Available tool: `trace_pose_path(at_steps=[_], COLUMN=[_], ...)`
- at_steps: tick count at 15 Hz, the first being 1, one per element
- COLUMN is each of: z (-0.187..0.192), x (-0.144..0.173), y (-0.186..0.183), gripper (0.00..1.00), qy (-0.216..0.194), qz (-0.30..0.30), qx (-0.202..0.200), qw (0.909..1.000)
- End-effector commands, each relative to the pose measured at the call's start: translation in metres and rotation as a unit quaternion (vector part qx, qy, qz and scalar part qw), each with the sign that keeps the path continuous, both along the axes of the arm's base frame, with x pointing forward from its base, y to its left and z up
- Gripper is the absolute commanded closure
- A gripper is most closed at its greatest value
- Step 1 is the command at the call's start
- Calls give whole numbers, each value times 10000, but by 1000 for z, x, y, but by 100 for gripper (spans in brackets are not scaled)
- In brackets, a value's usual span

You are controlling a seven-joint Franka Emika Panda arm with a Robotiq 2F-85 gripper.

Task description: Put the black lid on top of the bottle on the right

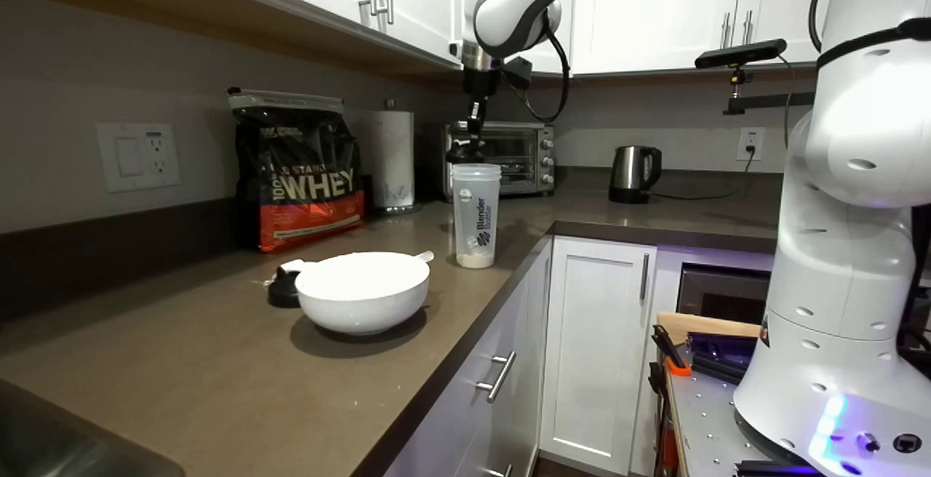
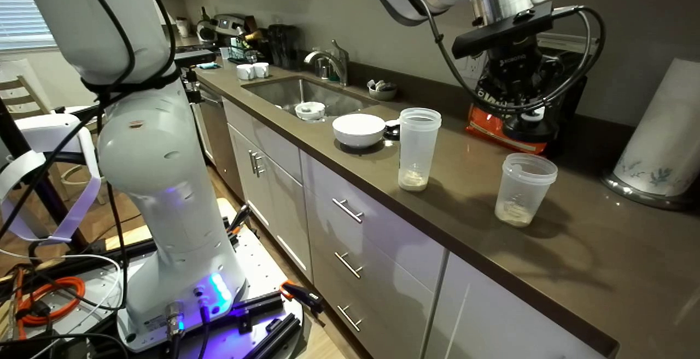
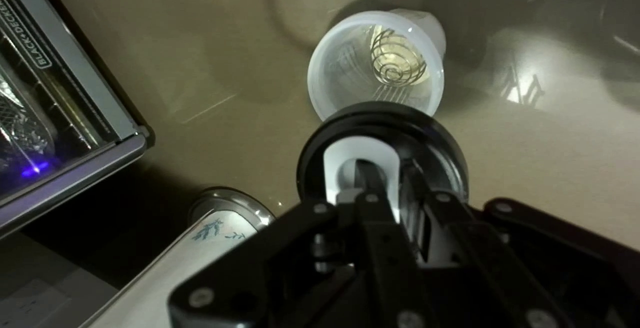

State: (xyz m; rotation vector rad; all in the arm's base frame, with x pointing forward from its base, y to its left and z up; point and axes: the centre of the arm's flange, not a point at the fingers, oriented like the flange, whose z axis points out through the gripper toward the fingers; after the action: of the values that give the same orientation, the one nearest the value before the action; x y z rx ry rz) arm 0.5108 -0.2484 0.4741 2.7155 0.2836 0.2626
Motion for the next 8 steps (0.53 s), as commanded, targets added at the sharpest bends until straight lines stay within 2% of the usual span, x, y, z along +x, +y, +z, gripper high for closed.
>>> trace_pose_path(at_steps=[1, 8], z=[0, -12], x=[0, -13], y=[-6, -23], gripper=[95, 95], qy=[56, 187], qz=[-235, -550], qx=[44, 142], qw=[9997, 9982])
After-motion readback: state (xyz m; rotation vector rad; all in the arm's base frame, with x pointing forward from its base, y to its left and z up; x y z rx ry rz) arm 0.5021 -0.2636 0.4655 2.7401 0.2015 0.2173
